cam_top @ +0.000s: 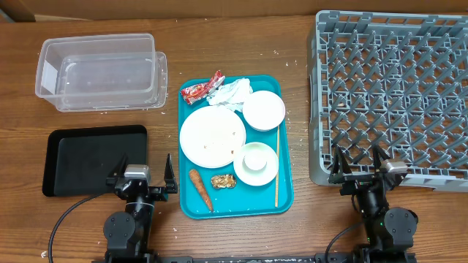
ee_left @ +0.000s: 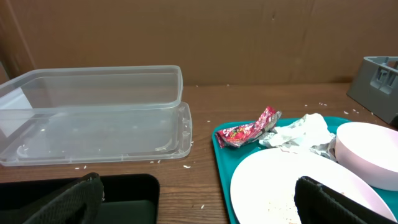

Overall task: Sort waste into correct bins and load items into the dishwasher
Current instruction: 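Raise the right gripper from rest and swing it toward the tray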

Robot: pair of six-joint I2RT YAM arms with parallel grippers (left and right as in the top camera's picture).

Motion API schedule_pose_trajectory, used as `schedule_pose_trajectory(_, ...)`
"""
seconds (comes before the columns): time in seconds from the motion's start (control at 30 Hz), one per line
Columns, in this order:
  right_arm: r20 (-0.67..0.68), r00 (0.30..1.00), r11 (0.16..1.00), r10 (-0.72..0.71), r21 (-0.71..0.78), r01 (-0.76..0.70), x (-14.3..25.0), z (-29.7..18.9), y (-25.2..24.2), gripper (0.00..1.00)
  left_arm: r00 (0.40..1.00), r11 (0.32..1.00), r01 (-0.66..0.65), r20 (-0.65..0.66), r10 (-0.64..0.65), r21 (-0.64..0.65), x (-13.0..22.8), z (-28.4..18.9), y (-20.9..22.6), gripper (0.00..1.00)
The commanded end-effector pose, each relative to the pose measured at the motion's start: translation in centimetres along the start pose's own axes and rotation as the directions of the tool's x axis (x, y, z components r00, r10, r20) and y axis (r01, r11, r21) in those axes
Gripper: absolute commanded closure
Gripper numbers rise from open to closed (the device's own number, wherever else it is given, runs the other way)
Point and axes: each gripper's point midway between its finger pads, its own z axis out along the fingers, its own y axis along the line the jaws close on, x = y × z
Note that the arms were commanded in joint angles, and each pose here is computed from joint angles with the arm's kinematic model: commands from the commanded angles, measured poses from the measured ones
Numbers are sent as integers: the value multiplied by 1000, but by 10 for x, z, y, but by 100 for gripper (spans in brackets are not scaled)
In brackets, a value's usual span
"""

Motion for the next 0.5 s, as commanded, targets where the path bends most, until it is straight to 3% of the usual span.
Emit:
schedule_pose_trajectory(0.0,5,1000,1000,-2,4,2,1,0,-1,0,1000,1000,-26,6,26,-10,0,0,2,0)
schedule_pose_trajectory(0.47,5,1000,1000,-2,5,2,1,0,-2,0,1000,1000,-26,6,26,-10,0,0,2,0)
